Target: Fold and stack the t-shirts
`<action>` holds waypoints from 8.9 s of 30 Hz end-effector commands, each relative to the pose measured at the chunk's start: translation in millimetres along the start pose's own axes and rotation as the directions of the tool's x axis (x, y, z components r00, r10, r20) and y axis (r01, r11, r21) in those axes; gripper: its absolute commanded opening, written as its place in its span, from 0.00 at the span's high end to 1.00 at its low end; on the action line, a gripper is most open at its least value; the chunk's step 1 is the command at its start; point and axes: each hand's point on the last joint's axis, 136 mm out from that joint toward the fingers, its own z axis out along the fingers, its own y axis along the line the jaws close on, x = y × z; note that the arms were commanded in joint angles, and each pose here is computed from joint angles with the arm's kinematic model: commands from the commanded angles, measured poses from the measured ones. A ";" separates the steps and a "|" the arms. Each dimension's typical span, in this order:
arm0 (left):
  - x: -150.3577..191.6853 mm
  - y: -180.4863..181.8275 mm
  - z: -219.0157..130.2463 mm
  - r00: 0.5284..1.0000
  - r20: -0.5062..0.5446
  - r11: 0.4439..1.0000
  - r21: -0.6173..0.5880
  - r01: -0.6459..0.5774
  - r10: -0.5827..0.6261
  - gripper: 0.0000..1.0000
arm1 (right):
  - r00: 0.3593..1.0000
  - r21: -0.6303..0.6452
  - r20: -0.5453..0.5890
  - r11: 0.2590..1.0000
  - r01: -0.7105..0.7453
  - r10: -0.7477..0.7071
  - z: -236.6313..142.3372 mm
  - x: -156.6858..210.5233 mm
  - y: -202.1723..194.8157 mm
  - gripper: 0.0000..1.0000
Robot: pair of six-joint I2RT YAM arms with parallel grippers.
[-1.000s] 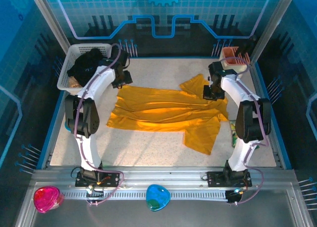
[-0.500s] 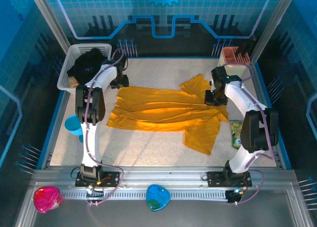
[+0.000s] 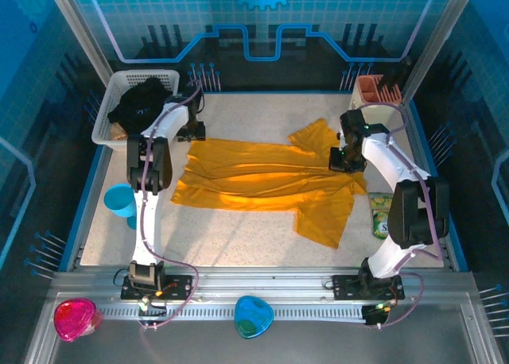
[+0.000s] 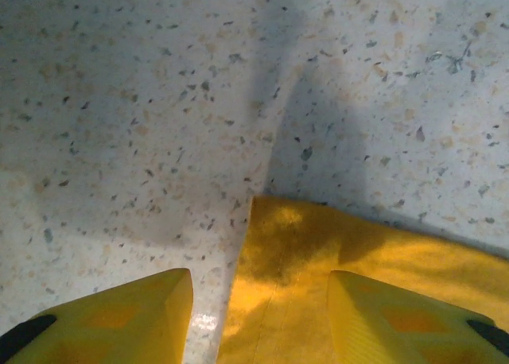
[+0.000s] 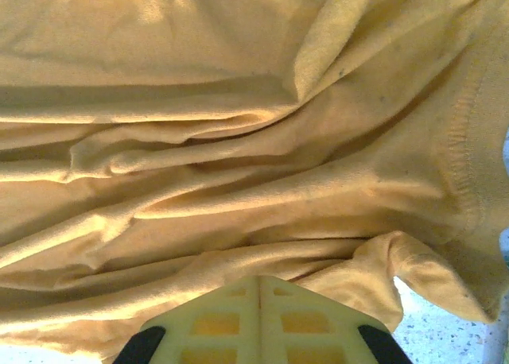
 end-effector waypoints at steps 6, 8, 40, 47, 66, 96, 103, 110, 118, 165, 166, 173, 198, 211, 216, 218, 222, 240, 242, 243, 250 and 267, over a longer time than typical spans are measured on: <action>4.3 -0.4 21.2 0.995 -0.076 0.998 0.000 -0.069 0.069 0.51 | 1.000 -0.020 0.003 1.000 0.007 -0.007 -6.1 7.9 7.9 1.00; 7.8 -0.5 24.7 0.994 -0.085 0.997 0.002 -0.074 0.074 0.52 | 1.000 -0.020 0.005 1.000 0.007 -0.007 -7.2 6.4 8.3 1.00; 9.4 -22.0 -58.2 0.998 0.068 0.995 0.102 -0.002 -0.005 1.00 | 0.988 0.085 -0.107 0.989 0.123 -0.114 127.4 -146.8 27.3 0.75; 15.7 -23.1 -77.6 0.996 0.090 0.993 0.118 0.009 -0.020 1.00 | 0.982 0.110 -0.186 0.993 0.051 -0.030 131.8 -104.1 24.8 0.94; 18.0 -15.0 -98.0 0.989 0.140 0.994 0.110 0.021 -0.036 1.00 | 0.999 0.139 0.013 0.990 0.039 -0.041 40.3 -132.1 31.5 0.69; 16.2 -7.8 -109.8 0.985 0.166 0.996 0.085 0.037 -0.051 1.00 | 0.985 0.026 -0.142 0.994 0.104 -0.099 121.0 -100.5 108.5 0.91; 13.5 -9.7 -117.7 0.981 0.183 0.994 0.105 0.041 -0.060 1.00 | 0.987 0.013 0.014 0.987 0.158 -0.158 75.1 -150.1 93.3 0.81; 12.8 -11.2 -120.3 0.980 0.188 0.992 0.118 0.044 -0.066 1.00 | 0.981 -0.019 0.079 0.984 0.177 -0.175 78.3 -182.3 73.8 0.65; 13.0 -12.1 -118.9 0.980 0.185 0.992 0.122 0.046 -0.068 1.00 | 0.966 -0.021 0.054 0.967 0.254 -0.252 124.9 -189.2 74.6 0.63; 18.3 -16.8 -102.4 0.985 0.159 0.990 0.132 0.052 -0.073 1.00 | 0.903 0.072 -0.171 0.909 0.412 -0.395 168.1 -136.3 66.6 0.87; 18.2 -16.4 -102.4 0.985 0.160 0.990 0.131 0.051 -0.072 1.00 | 0.900 0.073 -0.178 0.907 0.415 -0.397 168.9 -134.9 65.4 0.92; 12.3 -19.2 -111.7 0.981 0.174 0.987 0.151 0.060 -0.086 1.00 | 0.910 0.108 -0.123 0.907 0.408 -0.395 143.3 -149.2 66.0 1.00; 119.6 84.2 -503.1 0.647 0.681 0.924 0.369 0.102 -0.343 1.00 | 0.312 -0.045 0.950 0.977 0.210 -0.023 -480.0 6.6 18.1 1.00; 254.0 155.2 -640.5 0.282 0.875 0.915 0.404 0.019 -0.393 0.99 | -0.142 -0.081 0.982 0.960 0.268 0.123 -621.7 194.9 -51.8 1.00; 241.3 155.0 -636.7 0.289 0.887 0.930 0.366 0.034 -0.359 0.99 | -0.133 -0.063 0.986 0.970 0.234 0.096 -620.5 176.2 -60.8 1.00; 229.5 151.3 -634.3 0.295 0.891 0.936 0.352 0.031 -0.345 0.99 | -0.118 -0.041 0.991 0.973 0.228 0.070 -616.0 161.0 -58.1 1.00; 195.2 138.5 -620.4 0.329 0.893 0.948 0.318 0.023 -0.308 0.99 | -0.072 0.048 0.997 0.978 0.201 -0.034 -595.6 118.4 -43.8 1.00; 1.1 5.9 -312.7 0.712 0.673 0.951 0.309 -0.024 -0.200 1.00 | 0.390 0.323 0.804 0.881 0.347 -0.448 -259.5 -196.5 89.8 1.00; -18.6 -11.5 -256.5 0.762 0.622 0.953 0.302 -0.019 -0.182 1.00 | 0.461 0.328 0.752 0.874 0.358 -0.471 -198.0 -233.7 93.6 1.00; -31.0 -19.2 -228.0 0.787 0.593 0.957 0.290 -0.012 -0.170 1.00 | 0.493 0.338 0.723 0.869 0.360 -0.485 -167.7 -252.7 94.5 1.00; -106.4 -38.8 -94.2 0.873 0.470 0.988 0.132 0.076 -0.130 1.00 | 0.607 0.453 0.583 0.836 0.310 -0.541 -5.4 -342.3 85.0 1.00; -128.6 22.6 -80.9 0.815 0.542 0.963 -0.036 0.266 -0.205 1.00 | 0.667 0.330 0.682 0.940 0.087 -0.301 -0.1 -334.0 32.8 1.00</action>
